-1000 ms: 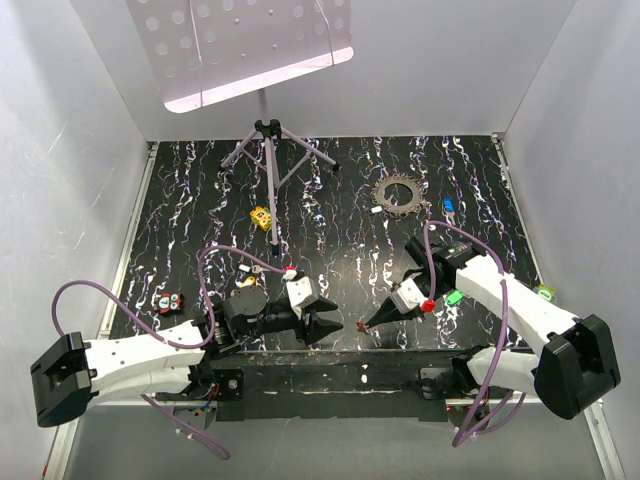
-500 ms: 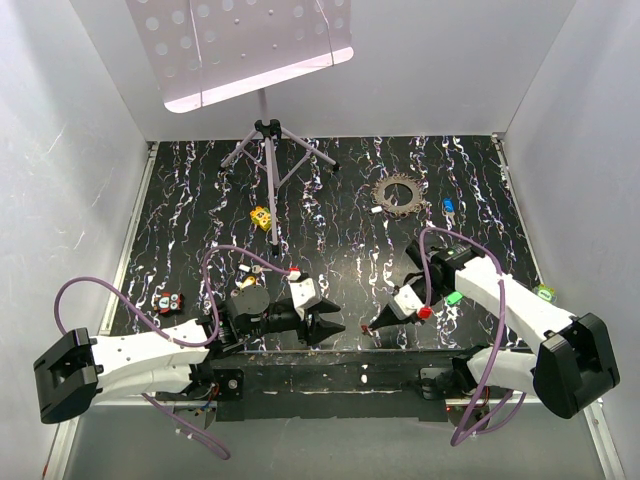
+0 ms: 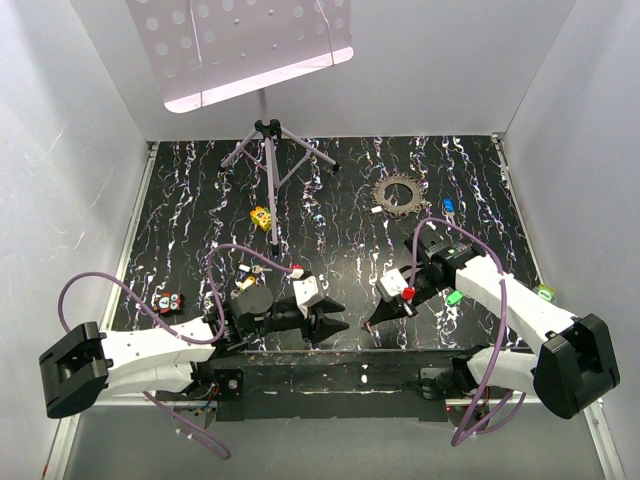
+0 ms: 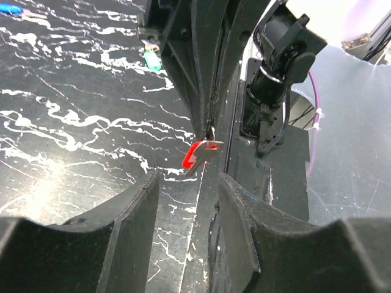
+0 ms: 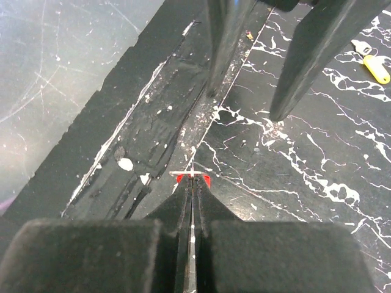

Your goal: Put the keys on the keyring

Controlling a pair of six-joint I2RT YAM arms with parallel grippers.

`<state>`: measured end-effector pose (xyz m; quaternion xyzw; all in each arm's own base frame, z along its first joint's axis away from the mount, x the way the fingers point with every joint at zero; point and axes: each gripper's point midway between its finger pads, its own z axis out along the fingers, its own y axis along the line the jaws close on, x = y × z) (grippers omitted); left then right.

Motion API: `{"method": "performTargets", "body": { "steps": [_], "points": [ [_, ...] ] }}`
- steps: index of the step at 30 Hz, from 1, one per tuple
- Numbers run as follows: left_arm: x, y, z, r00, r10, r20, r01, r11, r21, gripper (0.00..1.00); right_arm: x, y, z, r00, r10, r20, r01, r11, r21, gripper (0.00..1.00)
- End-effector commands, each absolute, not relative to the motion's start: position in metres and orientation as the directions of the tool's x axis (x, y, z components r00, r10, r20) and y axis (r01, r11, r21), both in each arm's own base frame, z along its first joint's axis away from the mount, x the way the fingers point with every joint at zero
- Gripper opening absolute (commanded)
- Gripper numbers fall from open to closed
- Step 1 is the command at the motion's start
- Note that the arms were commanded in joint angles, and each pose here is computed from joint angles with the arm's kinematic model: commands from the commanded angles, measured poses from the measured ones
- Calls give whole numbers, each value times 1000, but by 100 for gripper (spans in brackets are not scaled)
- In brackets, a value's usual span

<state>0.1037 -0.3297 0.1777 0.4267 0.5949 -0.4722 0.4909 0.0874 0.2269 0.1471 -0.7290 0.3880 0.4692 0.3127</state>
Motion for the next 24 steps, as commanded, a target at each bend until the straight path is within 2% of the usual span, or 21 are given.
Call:
{"method": "performTargets", "body": {
  "steps": [1, 24],
  "points": [
    [105, -344, 191, -157, 2, -988, 975, 158, -155, 41, 97, 236, 166, 175, -271, -947, -891, -452, -35, 1],
    [108, -368, 185, -164, 14, -986, 979, 123, -161, 38, 106, 242, 170, 81, -312, -947, -920, -388, 50, 1]
  ]
}}
